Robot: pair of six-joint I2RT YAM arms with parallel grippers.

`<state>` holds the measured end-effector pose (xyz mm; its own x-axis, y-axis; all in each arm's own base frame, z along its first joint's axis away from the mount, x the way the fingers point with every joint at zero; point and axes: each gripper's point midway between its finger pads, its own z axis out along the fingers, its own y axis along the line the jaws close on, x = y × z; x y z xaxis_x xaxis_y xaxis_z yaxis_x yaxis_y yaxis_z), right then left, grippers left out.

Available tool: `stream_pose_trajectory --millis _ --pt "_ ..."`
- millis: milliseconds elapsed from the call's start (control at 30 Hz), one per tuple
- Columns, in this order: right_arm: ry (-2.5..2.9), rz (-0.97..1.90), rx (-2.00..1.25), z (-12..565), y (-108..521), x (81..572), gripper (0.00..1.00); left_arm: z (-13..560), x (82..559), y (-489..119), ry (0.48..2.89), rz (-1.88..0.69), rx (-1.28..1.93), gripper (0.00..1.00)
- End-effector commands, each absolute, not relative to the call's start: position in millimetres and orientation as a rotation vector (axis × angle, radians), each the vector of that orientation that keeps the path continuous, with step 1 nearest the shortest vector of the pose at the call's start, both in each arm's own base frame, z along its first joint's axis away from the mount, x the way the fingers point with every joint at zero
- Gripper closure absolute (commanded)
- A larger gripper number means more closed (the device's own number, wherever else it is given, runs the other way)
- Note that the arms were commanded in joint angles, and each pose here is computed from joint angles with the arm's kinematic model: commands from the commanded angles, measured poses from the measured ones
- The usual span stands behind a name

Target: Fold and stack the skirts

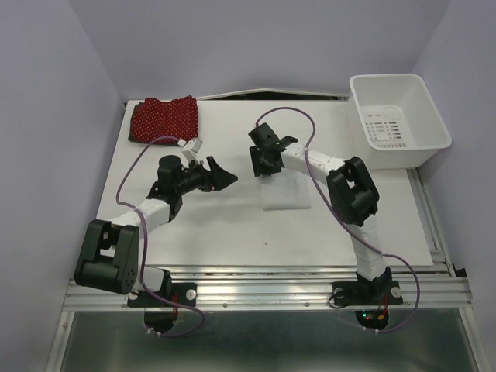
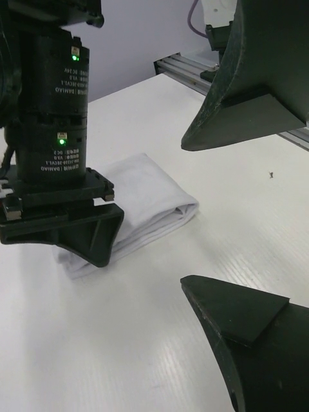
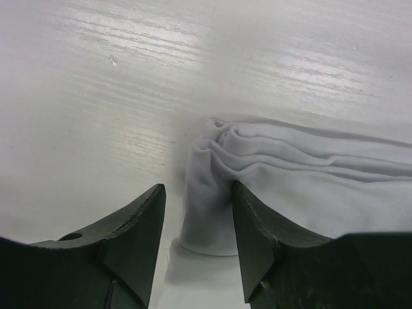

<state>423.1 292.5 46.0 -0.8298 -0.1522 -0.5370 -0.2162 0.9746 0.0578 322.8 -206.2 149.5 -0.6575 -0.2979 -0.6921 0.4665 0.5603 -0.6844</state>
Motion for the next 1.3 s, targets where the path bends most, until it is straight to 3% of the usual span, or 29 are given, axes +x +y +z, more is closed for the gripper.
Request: stream_pose_trajectory --millis 0,167,300,533,567,633,933,1267 --pt "2.476 0.027 -0.302 64 296 428 0.48 147 314 -194 1.973 -1.147 0.142 0.1" --pt "2.499 -0.061 -0.335 36 292 429 0.47 147 313 -186 1.978 -1.13 0.125 0.1" --pt "2.573 -0.161 -0.369 -7 277 416 0.52 146 313 -183 1.985 -1.113 0.112 0.1" --pt "2.705 -0.115 -0.4 -50 273 391 0.8 136 311 -182 2.015 -1.116 0.091 0.1" --pt "2.722 -0.085 -0.392 -51 274 391 0.91 131 311 -183 2.027 -1.115 0.085 0.1" --pt "2.721 -0.03 -0.365 -46 280 398 0.99 128 313 -185 2.04 -1.119 0.074 0.1" --pt "2.58 0.506 -0.256 54 327 420 0.99 119 309 -231 2.04 -1.214 0.096 0.07" --pt "2.6 0.687 -0.111 71 332 411 0.99 82 339 -259 2.095 -1.296 0.022 0.01"
